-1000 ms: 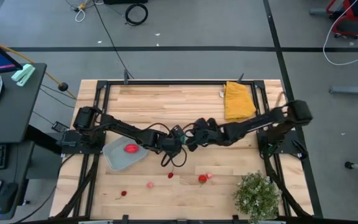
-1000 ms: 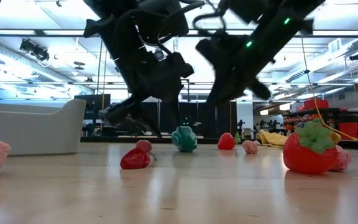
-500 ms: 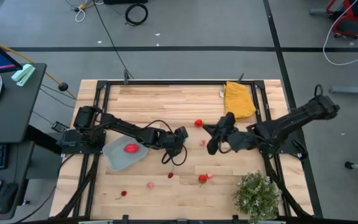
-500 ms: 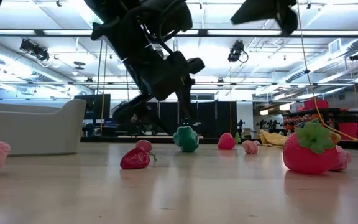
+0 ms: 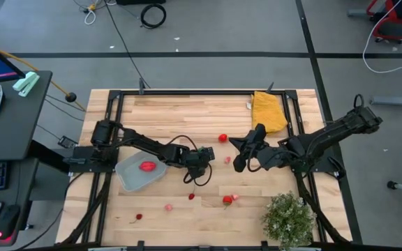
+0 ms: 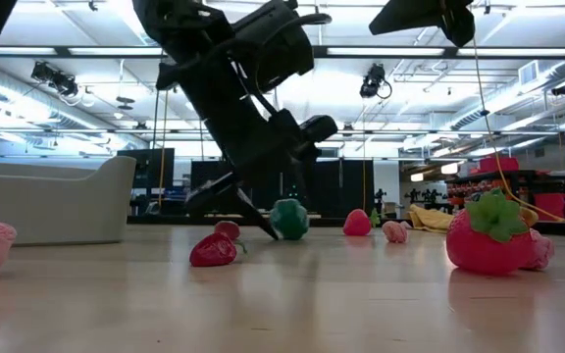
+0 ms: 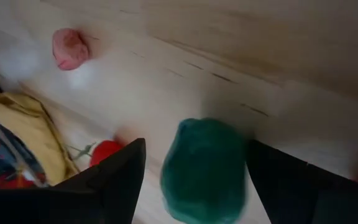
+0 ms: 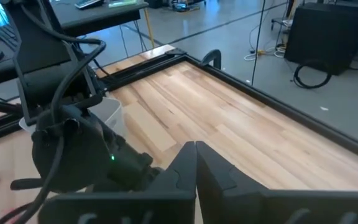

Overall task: Pick and placing Produce into tupperware
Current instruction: Put the green bell pepper into the gray bin

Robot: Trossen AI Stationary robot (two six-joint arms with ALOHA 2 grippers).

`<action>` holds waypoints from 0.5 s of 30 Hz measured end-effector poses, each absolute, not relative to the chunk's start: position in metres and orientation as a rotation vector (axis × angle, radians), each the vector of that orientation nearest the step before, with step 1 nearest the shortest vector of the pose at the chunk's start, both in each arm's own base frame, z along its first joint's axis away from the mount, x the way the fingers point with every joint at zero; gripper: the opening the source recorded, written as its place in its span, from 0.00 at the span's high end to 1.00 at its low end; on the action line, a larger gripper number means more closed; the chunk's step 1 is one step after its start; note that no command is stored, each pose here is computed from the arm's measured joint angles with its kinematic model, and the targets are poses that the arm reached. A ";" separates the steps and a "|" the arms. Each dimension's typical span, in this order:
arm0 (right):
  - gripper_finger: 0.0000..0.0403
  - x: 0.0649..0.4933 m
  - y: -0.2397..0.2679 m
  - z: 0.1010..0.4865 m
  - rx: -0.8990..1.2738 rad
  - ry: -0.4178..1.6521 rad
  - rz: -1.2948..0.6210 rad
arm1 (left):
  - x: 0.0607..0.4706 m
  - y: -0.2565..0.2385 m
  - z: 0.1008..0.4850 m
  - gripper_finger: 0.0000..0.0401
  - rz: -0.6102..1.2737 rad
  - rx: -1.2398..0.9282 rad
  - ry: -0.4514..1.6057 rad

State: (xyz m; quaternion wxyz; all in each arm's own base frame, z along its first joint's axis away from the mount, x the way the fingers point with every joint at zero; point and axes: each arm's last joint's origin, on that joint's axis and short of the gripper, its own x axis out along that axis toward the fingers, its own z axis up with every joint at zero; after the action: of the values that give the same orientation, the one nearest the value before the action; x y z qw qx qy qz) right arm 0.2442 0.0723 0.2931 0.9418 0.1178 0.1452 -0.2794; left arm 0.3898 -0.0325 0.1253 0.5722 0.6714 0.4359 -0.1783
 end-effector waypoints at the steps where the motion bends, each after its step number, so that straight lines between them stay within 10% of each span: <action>1: 0.99 0.244 0.072 0.293 0.239 0.297 -0.570 | 0.392 -0.032 0.123 0.29 -0.412 1.588 1.015; 15: 0.99 0.244 0.073 0.293 0.239 0.302 -0.559 | 0.395 -0.011 0.123 0.29 -0.333 1.548 1.047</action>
State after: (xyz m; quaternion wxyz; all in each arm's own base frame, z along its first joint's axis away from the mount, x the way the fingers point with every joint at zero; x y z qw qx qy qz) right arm 0.2440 0.0731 0.2929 0.9429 0.1174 0.1483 -0.2741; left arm 0.3950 -0.0114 0.1225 0.5824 0.6629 0.4485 -0.1427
